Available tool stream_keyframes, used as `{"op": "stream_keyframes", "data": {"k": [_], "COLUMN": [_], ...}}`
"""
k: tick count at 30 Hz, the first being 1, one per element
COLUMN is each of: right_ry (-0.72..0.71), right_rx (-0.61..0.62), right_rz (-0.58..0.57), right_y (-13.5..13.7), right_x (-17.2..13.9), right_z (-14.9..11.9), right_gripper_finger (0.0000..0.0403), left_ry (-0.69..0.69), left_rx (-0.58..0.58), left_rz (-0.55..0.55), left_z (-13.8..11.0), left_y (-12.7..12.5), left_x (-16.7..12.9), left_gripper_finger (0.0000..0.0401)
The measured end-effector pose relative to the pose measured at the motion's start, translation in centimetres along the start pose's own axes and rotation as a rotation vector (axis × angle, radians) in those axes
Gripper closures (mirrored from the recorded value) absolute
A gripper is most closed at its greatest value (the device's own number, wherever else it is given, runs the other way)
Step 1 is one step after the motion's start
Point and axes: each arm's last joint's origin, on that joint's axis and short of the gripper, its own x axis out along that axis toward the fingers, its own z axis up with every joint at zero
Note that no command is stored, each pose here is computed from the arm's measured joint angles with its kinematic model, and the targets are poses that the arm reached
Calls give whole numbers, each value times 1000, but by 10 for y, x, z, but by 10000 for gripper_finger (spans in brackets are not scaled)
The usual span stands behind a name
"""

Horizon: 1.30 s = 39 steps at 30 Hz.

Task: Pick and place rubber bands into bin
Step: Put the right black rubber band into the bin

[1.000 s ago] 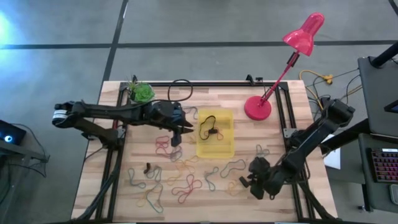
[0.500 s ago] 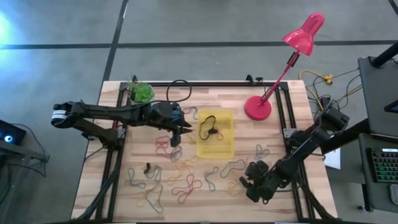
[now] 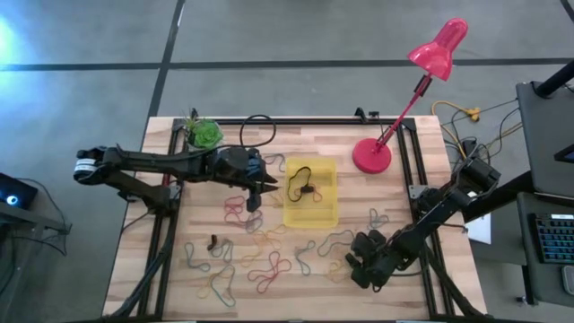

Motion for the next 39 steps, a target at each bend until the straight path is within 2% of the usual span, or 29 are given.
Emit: {"op": "stream_keyframes", "data": {"k": [6,16,18,30,39], "right_ry": [-7,-27,-31,-53,-26], "right_rx": [-17,-77,-85,-87,-58], "right_rz": [8,59,70,86,79], "right_y": [0,7,9,9,8], "right_x": [-4,-15,-18,-24,-23], "right_z": [2,7,8,12,11], "right_gripper_finger": [244,377,389,390,335], "left_ry": [3,-9,-9,-17,-17], "left_rx": [-1,-1,-1,-1,-1], "left_rz": [0,-2,-2,-2,-3], "left_z": [-1,0,0,0,1], "left_y": [0,0,0,0,0], "left_x": [0,0,0,0,0], "left_gripper_finger": [324,324,324,324,324]}}
